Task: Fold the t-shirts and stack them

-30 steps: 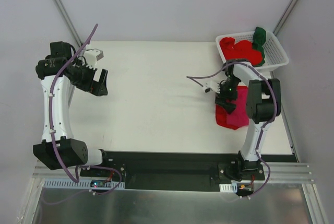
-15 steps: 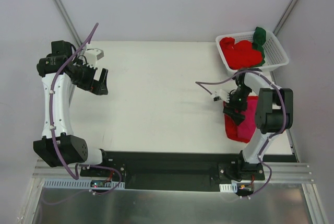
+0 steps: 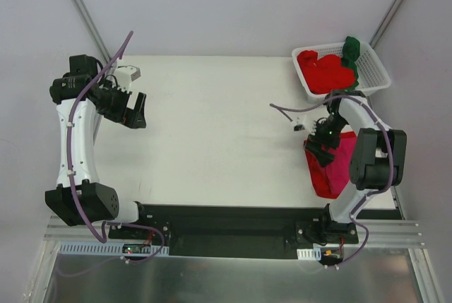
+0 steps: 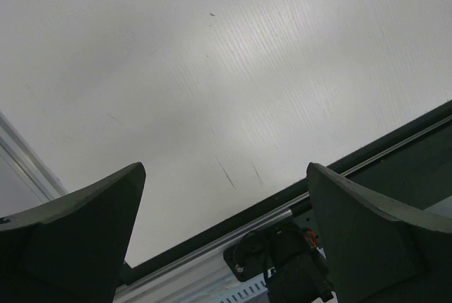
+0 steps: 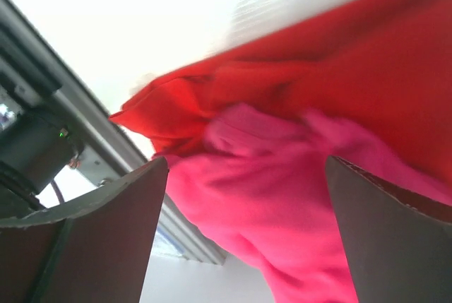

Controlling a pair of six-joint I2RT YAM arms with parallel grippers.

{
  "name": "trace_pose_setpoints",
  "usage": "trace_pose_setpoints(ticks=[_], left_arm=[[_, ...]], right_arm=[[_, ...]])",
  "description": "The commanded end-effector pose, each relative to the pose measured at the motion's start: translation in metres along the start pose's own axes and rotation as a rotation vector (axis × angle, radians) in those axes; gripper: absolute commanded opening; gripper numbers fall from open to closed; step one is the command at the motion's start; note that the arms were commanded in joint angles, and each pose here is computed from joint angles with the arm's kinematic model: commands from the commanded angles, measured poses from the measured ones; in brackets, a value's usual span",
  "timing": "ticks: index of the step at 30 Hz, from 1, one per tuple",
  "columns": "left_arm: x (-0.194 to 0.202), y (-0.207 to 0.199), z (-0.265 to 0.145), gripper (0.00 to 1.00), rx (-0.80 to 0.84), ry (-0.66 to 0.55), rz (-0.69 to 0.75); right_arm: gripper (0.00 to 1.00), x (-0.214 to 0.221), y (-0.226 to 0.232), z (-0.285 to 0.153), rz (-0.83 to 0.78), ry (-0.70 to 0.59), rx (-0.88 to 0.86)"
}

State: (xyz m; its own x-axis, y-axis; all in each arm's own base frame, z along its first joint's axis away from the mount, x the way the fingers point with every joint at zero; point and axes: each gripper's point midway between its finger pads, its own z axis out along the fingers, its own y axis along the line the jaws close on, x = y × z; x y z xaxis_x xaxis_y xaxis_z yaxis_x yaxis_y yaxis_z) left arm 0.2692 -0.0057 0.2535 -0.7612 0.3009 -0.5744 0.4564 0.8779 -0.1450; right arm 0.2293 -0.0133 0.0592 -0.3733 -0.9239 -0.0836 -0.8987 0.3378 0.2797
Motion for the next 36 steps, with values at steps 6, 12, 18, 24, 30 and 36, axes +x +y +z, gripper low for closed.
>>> trace_pose_setpoints(ticks=[6,12,18,24,30,36], left_arm=[[0.002,-0.007,-0.009,0.99,0.003,-0.022,0.023],[0.008,-0.006,-0.007,0.99,-0.005,-0.004,0.023],[0.011,-0.004,-0.006,0.99,-0.012,0.009,0.021],[0.009,-0.003,-0.007,0.99,-0.016,0.009,0.021],[0.006,0.001,-0.009,0.99,-0.031,0.009,0.018],[0.008,0.002,-0.007,0.99,-0.030,0.024,0.015]], right_arm=[[0.97,-0.020,-0.024,-0.082,-0.040,-0.099,0.198],[0.97,0.028,-0.029,-0.082,-0.112,-0.013,0.213],[0.97,0.074,-0.045,-0.079,-0.038,-0.001,0.214],[0.97,0.085,-0.059,-0.056,0.009,-0.016,0.185],[0.96,0.079,-0.060,-0.037,0.062,-0.032,0.173],[0.97,0.096,-0.065,-0.021,0.054,0.009,0.127]])
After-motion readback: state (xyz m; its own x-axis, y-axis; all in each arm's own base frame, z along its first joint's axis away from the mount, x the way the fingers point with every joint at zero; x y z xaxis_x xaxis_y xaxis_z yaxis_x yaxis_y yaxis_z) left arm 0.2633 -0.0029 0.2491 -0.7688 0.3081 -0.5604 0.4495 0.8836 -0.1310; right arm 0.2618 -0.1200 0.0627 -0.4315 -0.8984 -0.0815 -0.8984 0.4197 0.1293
